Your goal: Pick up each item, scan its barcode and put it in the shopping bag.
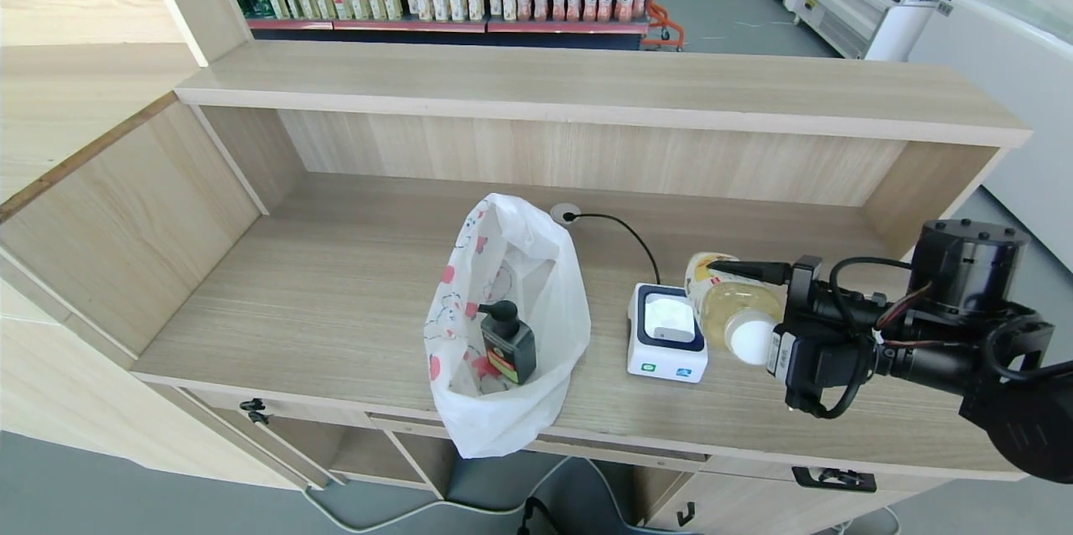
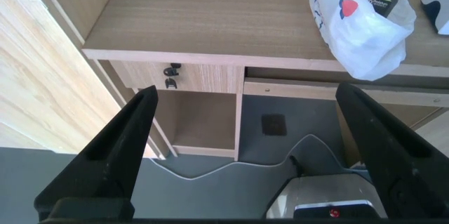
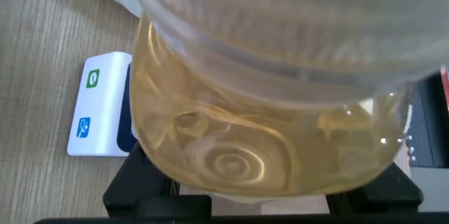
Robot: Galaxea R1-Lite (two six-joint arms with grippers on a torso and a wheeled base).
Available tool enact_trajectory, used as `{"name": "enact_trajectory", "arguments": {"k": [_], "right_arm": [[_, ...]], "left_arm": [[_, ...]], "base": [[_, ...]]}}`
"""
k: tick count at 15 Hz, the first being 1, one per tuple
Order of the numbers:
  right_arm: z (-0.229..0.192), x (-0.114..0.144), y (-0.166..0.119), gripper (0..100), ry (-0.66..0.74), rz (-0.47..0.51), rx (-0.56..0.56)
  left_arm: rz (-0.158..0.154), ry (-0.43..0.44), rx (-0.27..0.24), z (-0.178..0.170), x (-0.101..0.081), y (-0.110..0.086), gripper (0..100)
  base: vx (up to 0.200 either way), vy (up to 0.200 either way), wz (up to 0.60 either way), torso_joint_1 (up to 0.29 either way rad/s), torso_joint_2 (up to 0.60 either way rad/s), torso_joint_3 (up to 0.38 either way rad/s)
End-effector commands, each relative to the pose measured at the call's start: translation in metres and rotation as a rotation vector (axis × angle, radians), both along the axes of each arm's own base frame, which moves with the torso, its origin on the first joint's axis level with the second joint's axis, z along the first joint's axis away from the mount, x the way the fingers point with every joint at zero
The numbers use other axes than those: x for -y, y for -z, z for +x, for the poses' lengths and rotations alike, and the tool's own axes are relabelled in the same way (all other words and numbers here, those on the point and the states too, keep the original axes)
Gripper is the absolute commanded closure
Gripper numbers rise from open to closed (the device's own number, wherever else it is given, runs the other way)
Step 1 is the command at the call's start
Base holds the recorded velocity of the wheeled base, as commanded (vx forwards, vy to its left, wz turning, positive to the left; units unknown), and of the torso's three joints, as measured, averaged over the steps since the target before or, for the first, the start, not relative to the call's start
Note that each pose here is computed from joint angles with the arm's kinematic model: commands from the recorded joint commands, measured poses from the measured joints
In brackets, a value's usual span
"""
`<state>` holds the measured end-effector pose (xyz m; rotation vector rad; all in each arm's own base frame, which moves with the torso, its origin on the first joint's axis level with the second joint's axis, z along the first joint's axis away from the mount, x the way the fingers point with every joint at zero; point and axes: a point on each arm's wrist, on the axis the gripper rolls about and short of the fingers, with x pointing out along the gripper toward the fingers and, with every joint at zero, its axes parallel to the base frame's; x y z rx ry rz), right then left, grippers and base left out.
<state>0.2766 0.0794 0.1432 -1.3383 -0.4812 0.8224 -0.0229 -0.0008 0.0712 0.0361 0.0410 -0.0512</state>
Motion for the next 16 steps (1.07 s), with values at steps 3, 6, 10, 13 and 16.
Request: {"name": "enact_trajectory", "arguments": {"k": [3, 6, 10, 13, 16], "right_arm": [[0.011, 0.003, 0.004, 100, 0.015, 0.052, -0.017], [0.024, 0.0, 0.007, 100, 0.007, 0.099, -0.026], [0.028, -0.001, 0.015, 100, 0.004, 0.104, -0.045], [0.035, -0.003, 0.017, 100, -0.001, 0.111, -0.045], [0.037, -0.004, 0.02, 100, -0.008, 0.11, -0.056]], "left_arm": [[0.002, 0.0, 0.001, 0.0, 0.0, 0.0, 0], [0.002, 0.0, 0.001, 0.0, 0.0, 0.0, 0], [0.003, 0.0, 0.001, 0.0, 0.0, 0.0, 0], [0.003, 0.0, 0.001, 0.0, 0.0, 0.0, 0], [0.003, 0.0, 0.001, 0.0, 0.0, 0.0, 0]], "base": [[0.0, 0.0, 0.0, 0.0, 0.0, 0.0], [0.0, 0.0, 0.0, 0.0, 0.0, 0.0], [0.0, 0.0, 0.0, 0.0, 0.0, 0.0], [0.0, 0.0, 0.0, 0.0, 0.0, 0.0], [0.0, 0.0, 0.0, 0.0, 0.0, 0.0]]}}
